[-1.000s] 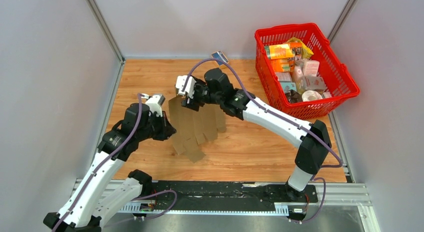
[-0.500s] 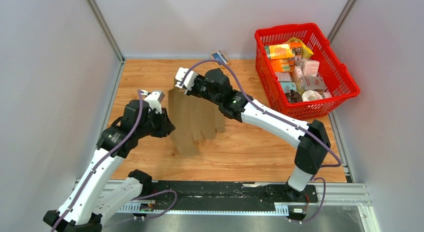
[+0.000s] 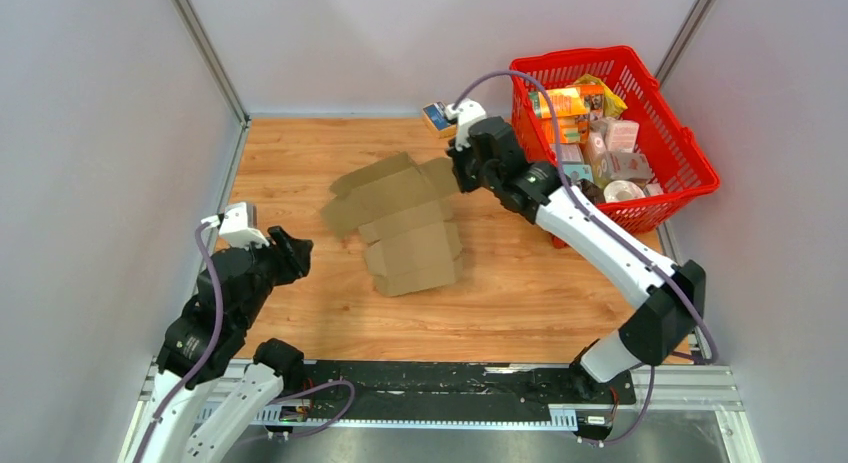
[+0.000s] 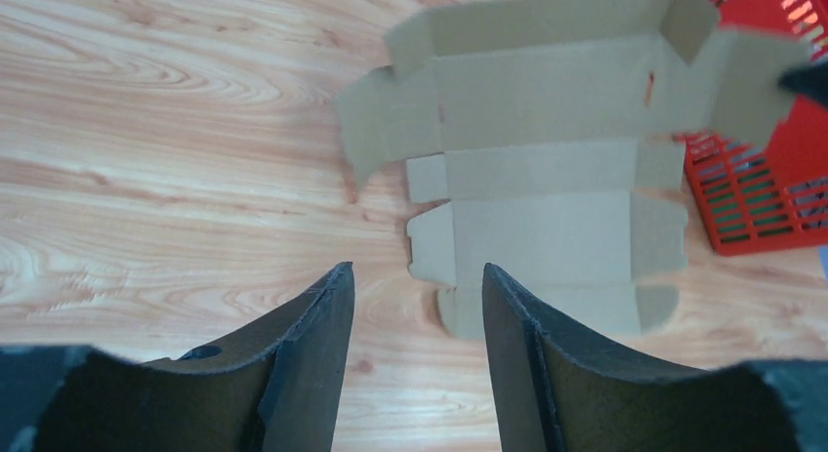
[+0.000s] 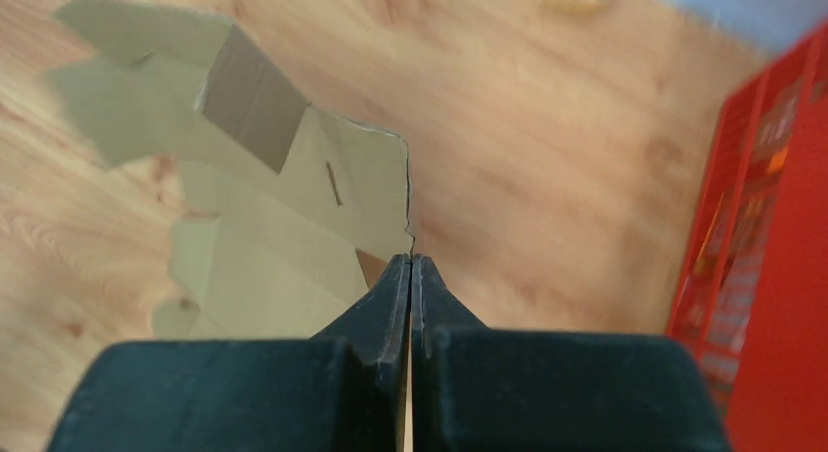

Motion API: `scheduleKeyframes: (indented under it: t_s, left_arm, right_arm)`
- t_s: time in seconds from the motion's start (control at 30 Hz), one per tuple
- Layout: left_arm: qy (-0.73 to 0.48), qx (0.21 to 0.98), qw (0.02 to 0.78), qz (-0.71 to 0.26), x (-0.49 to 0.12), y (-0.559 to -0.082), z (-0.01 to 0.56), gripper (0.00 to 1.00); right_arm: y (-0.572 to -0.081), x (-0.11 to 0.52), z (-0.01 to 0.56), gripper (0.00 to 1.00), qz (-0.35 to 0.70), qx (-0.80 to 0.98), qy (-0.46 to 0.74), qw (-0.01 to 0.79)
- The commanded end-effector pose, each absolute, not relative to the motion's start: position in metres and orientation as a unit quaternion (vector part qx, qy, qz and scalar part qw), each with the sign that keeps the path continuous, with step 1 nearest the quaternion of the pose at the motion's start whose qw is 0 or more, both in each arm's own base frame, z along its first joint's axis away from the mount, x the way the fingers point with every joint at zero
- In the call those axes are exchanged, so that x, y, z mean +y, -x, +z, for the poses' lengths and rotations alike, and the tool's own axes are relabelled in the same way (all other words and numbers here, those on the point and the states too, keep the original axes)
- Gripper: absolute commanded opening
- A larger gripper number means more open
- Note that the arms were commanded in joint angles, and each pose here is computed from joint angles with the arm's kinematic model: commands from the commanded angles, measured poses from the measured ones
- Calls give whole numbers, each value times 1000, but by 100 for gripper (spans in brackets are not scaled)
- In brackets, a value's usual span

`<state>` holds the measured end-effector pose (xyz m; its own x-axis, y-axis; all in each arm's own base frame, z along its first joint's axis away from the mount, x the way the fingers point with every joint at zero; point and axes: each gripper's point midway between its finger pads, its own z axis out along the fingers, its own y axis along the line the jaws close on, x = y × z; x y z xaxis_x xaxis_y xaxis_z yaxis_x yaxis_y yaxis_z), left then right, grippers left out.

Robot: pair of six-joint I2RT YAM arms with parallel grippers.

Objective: Fold the paper box

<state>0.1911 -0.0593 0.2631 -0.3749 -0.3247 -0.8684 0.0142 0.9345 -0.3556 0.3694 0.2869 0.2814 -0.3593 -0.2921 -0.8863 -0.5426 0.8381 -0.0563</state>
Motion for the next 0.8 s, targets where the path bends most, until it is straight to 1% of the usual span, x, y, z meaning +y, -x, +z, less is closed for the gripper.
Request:
scheduleKeyframes:
  t_s: [0.0,0.03,0.07,0.1,0.13,0.17,0.2,0.23,0.27,0.3,0.37,0.4,0.47,0.53,0.57,0.6,0.67,0.7,0.77]
  left_arm:
    - [137,795,570,-157,-60,-214,264,60]
    - [133,801,562,-157,-64,-217,261,61]
    - [127,815,546,-148,-68,-226,255,64]
    - [129,812,549,-149,-70,-235,258,76]
    - [106,816,539,-182,-85,-242,261,80]
    - [92,832,511,-196,-96,-261,252,81]
    - [80,828,505,-230,-107,-277,257,81]
    - [57,835,468,-285,-122,-282,255,81]
    - [37,852,434,-291,-132,-304,243,79]
    - [27,864,409,-293,-137,-310,234,73]
    - [5,878,370,-302,-149,-330,211,70]
    - [-6,872,371,-319,-155,-338,211,68]
    - [-14,876,361,-319,-159,-352,197,68]
    - [-32,867,390,-308,-158,-371,204,66]
    - [-48,885,364,-285,-151,-373,185,66]
    - [-55,892,353,-278,-147,-375,182,64]
    - [-65,893,343,-284,-145,-374,178,63]
    - [-73,883,352,-303,-149,-375,181,63]
    - [-66,886,347,-298,-146,-366,169,64]
  right_arm:
    - [-330,258,260,0,207,865,149,432]
    - [-322,253,250,0,236,871,131,411]
    - [-321,251,251,0,245,868,126,412]
    - [-319,250,248,0,248,867,127,412]
    - [-314,246,242,0,247,868,130,411]
    - [-313,245,238,0,245,868,129,413]
    - [-312,242,234,0,244,870,126,410]
    - [-311,238,235,0,245,869,123,412]
    - [-308,237,223,0,246,872,121,404]
    - [-306,237,220,0,249,872,120,404]
    - [-300,237,212,0,265,869,117,401]
    - [-298,237,210,0,270,868,115,400]
    - [-298,237,216,0,284,858,113,414]
    - [-294,235,216,0,297,851,117,416]
    - [-295,234,218,0,299,849,116,420]
    - [-293,233,217,0,303,848,118,418]
    - [-296,229,218,0,307,848,114,417]
    - [-295,229,217,0,314,847,116,413]
    - [-299,225,215,0,317,847,110,412]
